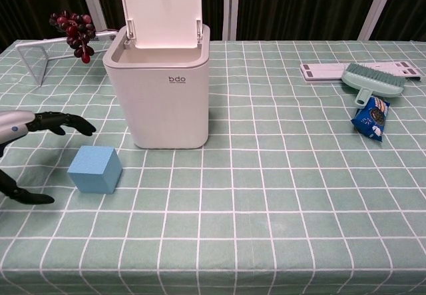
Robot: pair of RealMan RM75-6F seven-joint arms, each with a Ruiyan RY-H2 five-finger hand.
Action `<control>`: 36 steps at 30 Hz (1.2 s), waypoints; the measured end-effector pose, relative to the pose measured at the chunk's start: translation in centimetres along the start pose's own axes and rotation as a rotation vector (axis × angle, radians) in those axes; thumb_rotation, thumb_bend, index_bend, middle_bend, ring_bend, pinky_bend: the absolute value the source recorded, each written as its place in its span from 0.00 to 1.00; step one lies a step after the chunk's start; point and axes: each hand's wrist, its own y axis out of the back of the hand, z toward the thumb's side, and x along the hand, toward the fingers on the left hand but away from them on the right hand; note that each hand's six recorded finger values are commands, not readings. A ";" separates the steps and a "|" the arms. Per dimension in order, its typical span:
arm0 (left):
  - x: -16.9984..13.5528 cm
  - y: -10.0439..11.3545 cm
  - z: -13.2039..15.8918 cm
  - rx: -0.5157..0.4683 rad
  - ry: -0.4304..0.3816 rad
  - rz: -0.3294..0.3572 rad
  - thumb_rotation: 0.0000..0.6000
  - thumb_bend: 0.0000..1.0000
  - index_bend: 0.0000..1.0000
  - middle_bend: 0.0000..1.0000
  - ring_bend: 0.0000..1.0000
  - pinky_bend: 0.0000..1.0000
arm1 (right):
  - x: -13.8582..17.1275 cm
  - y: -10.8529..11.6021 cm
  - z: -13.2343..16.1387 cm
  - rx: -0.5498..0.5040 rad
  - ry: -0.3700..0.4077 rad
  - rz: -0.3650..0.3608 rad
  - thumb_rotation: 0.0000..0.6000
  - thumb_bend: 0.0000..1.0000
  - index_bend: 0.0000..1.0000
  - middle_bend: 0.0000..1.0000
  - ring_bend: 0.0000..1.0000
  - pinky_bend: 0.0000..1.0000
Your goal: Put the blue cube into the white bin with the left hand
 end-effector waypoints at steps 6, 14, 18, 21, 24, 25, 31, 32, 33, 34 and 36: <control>0.6 0.3 0.6 -0.027 -0.028 0.028 1.00 0.10 0.22 0.27 0.20 0.31 | 0.0 0.0 -0.3 0.000 -0.008 0.001 1.00 0.21 0.00 0.00 0.00 0.00; 1.5 -0.1 1.5 -0.044 -0.061 0.025 1.00 0.11 0.24 0.29 0.22 0.34 | 0.0 -0.3 -0.5 0.000 -0.013 0.008 1.00 0.21 0.00 0.00 0.00 0.00; 2.1 -0.2 1.8 -0.045 -0.069 0.027 1.00 0.16 0.26 0.32 0.25 0.35 | 0.0 -0.3 -0.5 0.000 -0.013 0.010 1.00 0.21 0.00 0.00 0.00 0.00; 2.3 -0.3 1.8 -0.035 -0.067 0.030 1.00 0.23 0.29 0.34 0.28 0.38 | 0.1 -0.3 -0.6 -0.001 -0.015 0.011 1.00 0.21 0.00 0.00 0.00 0.00; 2.5 -0.4 1.8 -0.032 -0.063 0.037 1.00 0.27 0.32 0.38 0.33 0.42 | 0.1 -0.3 -0.7 -0.001 -0.018 0.011 1.00 0.21 0.00 0.00 0.00 0.00; 2.5 -0.3 1.8 -0.031 -0.062 0.040 1.00 0.28 0.33 0.39 0.33 0.42 | 0.1 -0.4 -0.8 -0.001 -0.019 0.011 1.00 0.21 0.00 0.00 0.00 0.00; 2.4 -0.4 1.8 -0.032 -0.057 0.054 1.00 0.33 0.39 0.44 0.39 0.47 | 0.0 -0.4 -0.9 -0.002 -0.023 0.012 1.00 0.21 0.00 0.00 0.00 0.00; 2.3 -0.4 1.8 -0.033 -0.057 0.057 1.00 0.33 0.39 0.45 0.39 0.48 | 0.1 -0.4 -0.9 -0.002 -0.023 0.011 1.00 0.21 0.00 0.00 0.00 0.00; 2.2 -0.3 1.8 -0.033 -0.059 0.063 1.00 0.33 0.40 0.45 0.39 0.48 | 0.1 -0.3 -0.9 -0.002 -0.024 0.009 1.00 0.21 0.00 0.00 0.00 0.00; 2.1 -0.2 1.8 -0.032 -0.059 0.069 1.00 0.33 0.40 0.45 0.39 0.48 | 0.1 -0.2 -0.9 -0.003 -0.024 0.006 1.00 0.21 0.00 0.00 0.00 0.00; 1.6 0.3 1.6 -0.029 -0.057 0.088 1.00 0.33 0.40 0.45 0.39 0.48 | 0.1 -0.1 -1.0 -0.003 -0.025 0.002 1.00 0.21 0.00 0.00 0.00 0.00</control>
